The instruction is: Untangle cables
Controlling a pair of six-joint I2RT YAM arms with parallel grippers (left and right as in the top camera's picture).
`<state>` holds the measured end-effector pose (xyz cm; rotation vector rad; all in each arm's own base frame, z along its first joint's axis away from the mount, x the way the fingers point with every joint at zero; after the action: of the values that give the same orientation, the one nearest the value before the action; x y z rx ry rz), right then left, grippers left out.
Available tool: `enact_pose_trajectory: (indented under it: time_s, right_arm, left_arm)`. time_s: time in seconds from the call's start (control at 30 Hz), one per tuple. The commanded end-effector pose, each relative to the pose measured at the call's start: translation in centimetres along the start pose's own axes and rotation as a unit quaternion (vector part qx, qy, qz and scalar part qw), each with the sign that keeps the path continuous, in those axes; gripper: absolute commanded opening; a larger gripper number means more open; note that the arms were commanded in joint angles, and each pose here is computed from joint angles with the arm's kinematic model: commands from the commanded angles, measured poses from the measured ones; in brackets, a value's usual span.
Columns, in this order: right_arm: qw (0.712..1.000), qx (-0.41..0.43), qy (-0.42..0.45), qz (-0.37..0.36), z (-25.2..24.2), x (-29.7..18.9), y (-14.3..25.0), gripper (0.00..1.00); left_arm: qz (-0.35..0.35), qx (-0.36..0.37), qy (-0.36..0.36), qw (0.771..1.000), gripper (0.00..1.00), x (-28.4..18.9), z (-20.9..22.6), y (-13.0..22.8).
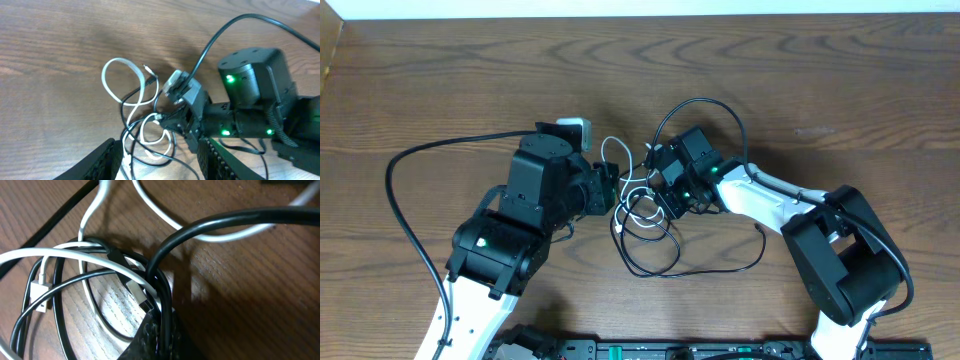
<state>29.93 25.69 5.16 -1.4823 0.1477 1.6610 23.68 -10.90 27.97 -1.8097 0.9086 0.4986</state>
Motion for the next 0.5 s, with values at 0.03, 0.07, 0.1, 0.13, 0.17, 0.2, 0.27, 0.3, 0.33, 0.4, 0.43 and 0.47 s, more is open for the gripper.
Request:
enact_pose_trajectory:
  time_s: [0.03,0.07,0.1,0.13,0.17,0.2,0.27,0.3,0.33,0.4,0.43,0.47]
  right_arm:
    - [0.999,0.033,0.028,0.018,-0.6,-0.3,0.4,0.01]
    - [0.999,0.033,0.035,0.011,-0.6,-1.1,-0.2,0.01]
    - [0.998,0.034,0.045,0.002,-0.6,-2.3,-0.9,0.01]
    - [0.998,0.033,0.054,-0.006,-0.6,-3.3,-1.4,0.01]
    - [0.997,0.035,0.066,-0.019,-0.5,-4.8,-2.2,0.01]
    - [0.996,0.035,0.075,-0.032,-0.5,-6.0,-2.8,0.01]
    - [0.994,0.036,0.085,-0.064,-0.2,-9.1,-4.2,0.01]
    - [0.992,0.035,0.089,-0.082,0.1,-10.8,-4.8,0.01]
    - [0.99,0.036,0.092,-0.099,0.4,-12.4,-5.3,0.01]
    - [0.986,0.04,0.093,-0.131,1.1,-15.3,-6.0,0.01]
    - [0.984,0.038,0.094,-0.144,1.4,-16.7,-6.2,0.01]
    - [0.982,0.037,0.097,-0.155,1.6,-17.8,-6.3,0.01]
  left_arm:
    - [-0.016,0.003,-0.014,1.0,0.53,-1.0,0.1,-0.6]
    - [-0.014,0.001,-0.015,1.0,0.53,-0.9,0.2,-0.6]
    - [-0.012,0.001,-0.016,1.0,0.54,-0.9,0.2,-0.5]
    - [-0.01,0.001,-0.017,1.0,0.56,-0.9,0.2,-0.4]
    - [-0.007,0.001,-0.018,1.0,0.57,-0.8,0.3,-0.4]
    - [-0.003,0.001,-0.018,1.0,0.6,-0.7,0.3,-0.3]
    - [0.006,0.001,-0.017,1.0,0.63,-0.4,0.3,-0.1]
    - [0.013,0.001,-0.014,1.0,0.64,-0.2,0.2,0.0]
    - [0.019,0.002,-0.01,1.0,0.65,0.0,0.1,0.1]
    - [0.031,0.001,-0.008,0.999,0.68,0.7,0.1,0.3]
    - [0.038,0.002,-0.004,0.999,0.7,1.0,0.0,0.4]
    - [0.045,0.006,0.002,0.999,0.71,1.4,-0.2,0.4]
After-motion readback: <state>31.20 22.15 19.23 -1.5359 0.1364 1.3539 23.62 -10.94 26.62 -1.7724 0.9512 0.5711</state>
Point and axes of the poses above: each gripper's point midway between its finger pads, its own x axis out along the fingers, its own z axis along the line the jaws close on, y = z × x, the point moved 6 cm from there along -x, back along the fingers, and after that the axes turned 6 degrees about -x, right-handed, at the moved point
